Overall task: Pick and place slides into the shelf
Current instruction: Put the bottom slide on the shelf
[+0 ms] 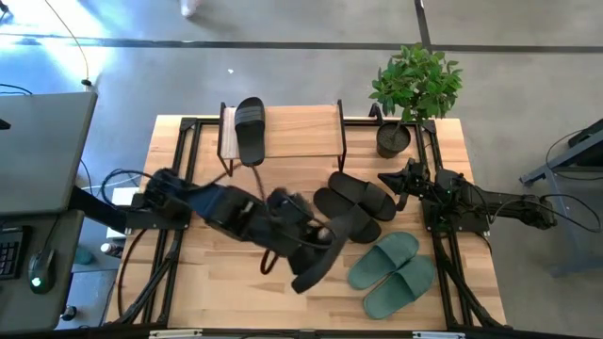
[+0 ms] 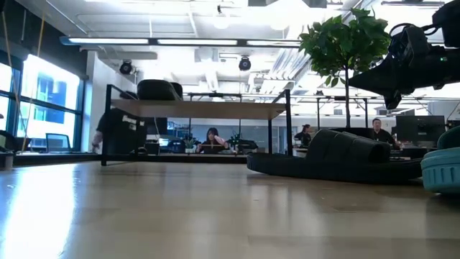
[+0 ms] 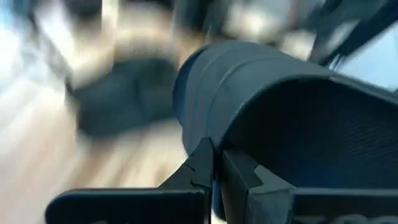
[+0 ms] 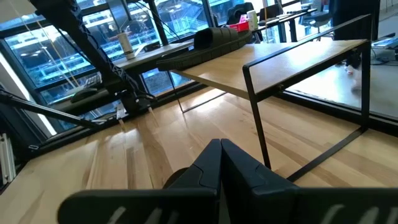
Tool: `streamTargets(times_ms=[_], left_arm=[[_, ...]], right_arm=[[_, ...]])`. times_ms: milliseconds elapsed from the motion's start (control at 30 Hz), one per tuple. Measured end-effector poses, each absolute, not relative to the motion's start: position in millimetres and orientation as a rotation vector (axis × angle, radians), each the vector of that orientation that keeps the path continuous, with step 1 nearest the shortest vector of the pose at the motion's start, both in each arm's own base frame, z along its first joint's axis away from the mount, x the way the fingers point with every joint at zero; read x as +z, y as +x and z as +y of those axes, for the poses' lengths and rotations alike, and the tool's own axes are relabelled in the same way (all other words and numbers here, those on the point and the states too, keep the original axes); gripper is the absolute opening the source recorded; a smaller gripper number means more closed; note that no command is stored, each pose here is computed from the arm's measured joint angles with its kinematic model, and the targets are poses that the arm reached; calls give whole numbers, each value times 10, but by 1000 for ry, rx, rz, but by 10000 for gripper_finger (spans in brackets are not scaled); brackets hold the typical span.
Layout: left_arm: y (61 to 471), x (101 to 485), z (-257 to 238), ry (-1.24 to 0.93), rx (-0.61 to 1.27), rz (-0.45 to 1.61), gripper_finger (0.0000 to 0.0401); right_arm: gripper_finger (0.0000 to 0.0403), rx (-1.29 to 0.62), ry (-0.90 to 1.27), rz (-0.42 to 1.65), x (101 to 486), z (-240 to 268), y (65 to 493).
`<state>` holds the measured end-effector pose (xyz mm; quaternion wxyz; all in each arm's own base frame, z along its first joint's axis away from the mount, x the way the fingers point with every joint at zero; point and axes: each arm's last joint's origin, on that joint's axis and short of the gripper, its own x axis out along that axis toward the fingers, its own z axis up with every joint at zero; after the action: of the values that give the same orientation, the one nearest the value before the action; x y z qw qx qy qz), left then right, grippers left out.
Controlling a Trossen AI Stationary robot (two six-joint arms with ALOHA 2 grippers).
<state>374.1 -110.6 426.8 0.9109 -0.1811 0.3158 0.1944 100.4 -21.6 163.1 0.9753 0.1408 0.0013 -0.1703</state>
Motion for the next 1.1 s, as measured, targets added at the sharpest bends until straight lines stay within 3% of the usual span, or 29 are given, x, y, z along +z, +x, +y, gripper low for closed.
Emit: streamTargets(times_ms=[167,300,567,833,1100], left_arm=[[3679,4668,-1033,-145,424,378,0],[3657,4790,-902,117,666,308,0],[3626,4872,-261,514,1135,473,0],[3598,4739,664,717,1173,816,0],[3405,4494,1323,546,1182,983,0]], right_arm=[[0,-341,284,3,1631,-216,1004],[0,-335,287,13,1624,-215,1010],[0,-335,285,17,1621,-215,1012],[0,-336,315,11,1621,-215,1012],[0,-336,337,8,1621,-215,1012]])
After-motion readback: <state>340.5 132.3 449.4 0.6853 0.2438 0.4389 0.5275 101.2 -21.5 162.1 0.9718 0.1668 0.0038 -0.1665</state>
